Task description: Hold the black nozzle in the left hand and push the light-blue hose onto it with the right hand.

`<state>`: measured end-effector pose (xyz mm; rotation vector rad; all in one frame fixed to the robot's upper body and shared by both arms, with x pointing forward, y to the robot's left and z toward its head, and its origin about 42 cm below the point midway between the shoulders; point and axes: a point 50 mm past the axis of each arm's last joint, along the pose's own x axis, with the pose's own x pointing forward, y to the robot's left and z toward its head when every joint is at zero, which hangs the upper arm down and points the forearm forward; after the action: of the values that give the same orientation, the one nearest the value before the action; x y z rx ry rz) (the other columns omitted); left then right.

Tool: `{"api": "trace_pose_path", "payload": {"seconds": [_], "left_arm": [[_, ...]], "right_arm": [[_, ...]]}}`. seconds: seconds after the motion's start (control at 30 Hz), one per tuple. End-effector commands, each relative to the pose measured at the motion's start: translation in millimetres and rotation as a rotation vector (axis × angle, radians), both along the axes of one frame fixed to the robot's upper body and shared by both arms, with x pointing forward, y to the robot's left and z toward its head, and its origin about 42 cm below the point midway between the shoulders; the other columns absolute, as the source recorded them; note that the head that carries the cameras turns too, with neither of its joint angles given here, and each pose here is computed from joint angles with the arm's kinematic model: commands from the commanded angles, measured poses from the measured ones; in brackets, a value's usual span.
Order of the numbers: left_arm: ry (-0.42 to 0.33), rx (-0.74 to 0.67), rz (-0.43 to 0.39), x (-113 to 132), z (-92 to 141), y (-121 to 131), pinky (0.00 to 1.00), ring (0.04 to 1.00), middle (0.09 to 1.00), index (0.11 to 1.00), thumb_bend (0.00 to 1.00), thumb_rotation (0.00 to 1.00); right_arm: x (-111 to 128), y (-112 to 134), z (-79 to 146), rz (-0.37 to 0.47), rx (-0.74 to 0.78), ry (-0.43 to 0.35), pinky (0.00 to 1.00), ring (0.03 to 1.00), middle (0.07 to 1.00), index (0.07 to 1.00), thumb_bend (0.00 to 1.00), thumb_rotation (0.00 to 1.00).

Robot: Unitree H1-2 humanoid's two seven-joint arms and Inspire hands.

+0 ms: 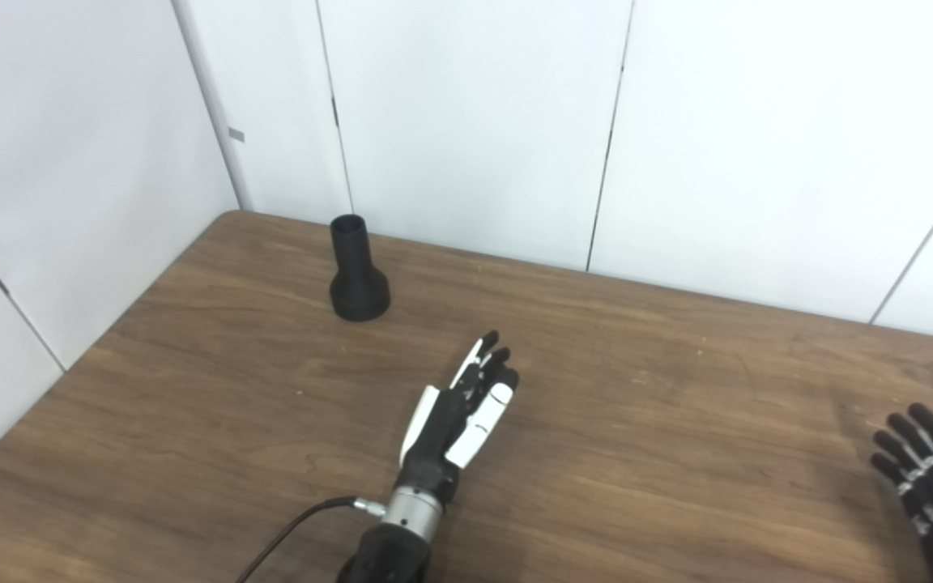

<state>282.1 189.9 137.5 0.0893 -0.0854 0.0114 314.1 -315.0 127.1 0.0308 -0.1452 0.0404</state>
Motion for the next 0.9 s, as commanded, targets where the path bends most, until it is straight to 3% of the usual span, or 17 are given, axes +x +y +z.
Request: {"api": "trace_pose_path", "payload": {"seconds": [0.0, 0.17, 0.23, 0.5, 0.63, 0.87], "left_arm": [[-0.079, 0.01, -0.005, 9, 13, -6, 0.94, 0.958, 0.941, 0.942, 0.43, 0.79], [-0.087, 0.004, 0.013, 14, 11, -3, 0.93, 0.957, 0.938, 0.938, 0.47, 0.7], [-0.094, 0.003, 0.025, 16, 10, -1, 0.93, 0.952, 0.937, 0.938, 0.51, 0.57], [-0.127, 0.089, 0.122, 13, 25, 20, 0.92, 0.94, 0.928, 0.93, 0.6, 0.33], [-0.137, 0.15, 0.206, 7, 35, 38, 0.91, 0.933, 0.916, 0.92, 0.66, 0.25], [-0.138, 0.229, 0.334, -4, 59, 82, 0.89, 0.904, 0.901, 0.914, 0.69, 0.19]], "right_arm": [[-8, -6, -19, -0.006, 0.013, 0.022, 0.87, 0.888, 0.9, 0.912, 0.56, 1.0], [-4, -11, -25, -0.004, 0.021, 0.026, 0.86, 0.884, 0.899, 0.912, 0.56, 1.0], [-2, -11, -26, -0.006, 0.021, 0.024, 0.87, 0.886, 0.902, 0.916, 0.55, 1.0], [-4, -14, -28, 0.002, 0.014, 0.018, 0.9, 0.905, 0.922, 0.932, 0.53, 1.0], [-5, -15, -32, 0.007, 0.007, 0.022, 0.92, 0.92, 0.932, 0.942, 0.52, 1.0], [-7, -16, -36, 0.011, 0.003, 0.027, 0.93, 0.926, 0.937, 0.95, 0.5, 1.0]]}}
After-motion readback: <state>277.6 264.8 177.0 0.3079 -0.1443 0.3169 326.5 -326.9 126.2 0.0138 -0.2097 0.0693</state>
